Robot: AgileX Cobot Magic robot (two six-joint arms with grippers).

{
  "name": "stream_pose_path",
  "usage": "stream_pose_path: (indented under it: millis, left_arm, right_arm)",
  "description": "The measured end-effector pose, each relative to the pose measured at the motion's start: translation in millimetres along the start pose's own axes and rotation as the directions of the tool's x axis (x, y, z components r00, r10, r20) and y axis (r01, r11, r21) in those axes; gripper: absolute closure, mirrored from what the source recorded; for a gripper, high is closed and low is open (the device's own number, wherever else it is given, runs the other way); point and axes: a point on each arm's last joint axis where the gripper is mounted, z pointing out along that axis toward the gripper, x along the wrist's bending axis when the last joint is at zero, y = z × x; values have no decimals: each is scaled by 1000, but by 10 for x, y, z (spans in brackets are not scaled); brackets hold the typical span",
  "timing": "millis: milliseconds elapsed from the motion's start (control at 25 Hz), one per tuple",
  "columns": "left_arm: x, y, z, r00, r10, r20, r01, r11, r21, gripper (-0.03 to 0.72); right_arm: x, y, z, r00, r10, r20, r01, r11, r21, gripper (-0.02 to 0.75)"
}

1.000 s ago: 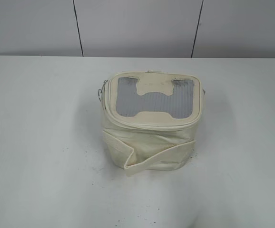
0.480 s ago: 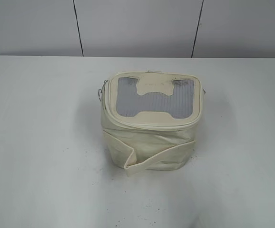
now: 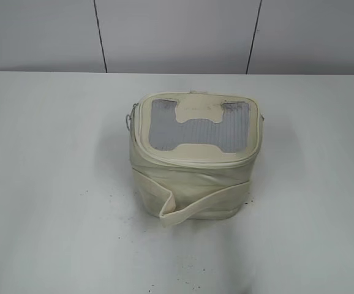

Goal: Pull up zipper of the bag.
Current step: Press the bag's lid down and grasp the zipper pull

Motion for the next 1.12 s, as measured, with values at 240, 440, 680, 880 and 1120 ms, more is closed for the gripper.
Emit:
stream_pose_path:
  millis: [240, 440, 680, 880, 1120]
  left_arm:
    - [199, 265, 404, 992, -51, 115, 37, 992, 122, 405]
    - [255, 450, 741, 982, -40, 185, 5, 982, 190, 403]
    - [140, 506, 1185, 965, 43, 259, -110, 963, 247, 398]
    - [88, 474, 1510, 944, 149, 293, -243, 918, 315, 342]
    - [163, 529, 1694, 944, 191, 268, -275, 906, 322, 302]
  right_arm:
    - [-28, 615, 529, 985, -127, -115, 137, 987, 89, 292]
    - [-83, 1088, 1106, 947, -237, -216, 266, 957, 113, 292]
    - [-96, 1553, 1761, 874, -302, -382, 376, 916, 136, 292]
    - [78, 1786, 2319, 788, -347, -508, 471, 872, 135, 292]
    - [281, 1819, 2921, 706, -339, -622, 539, 827, 161, 292]
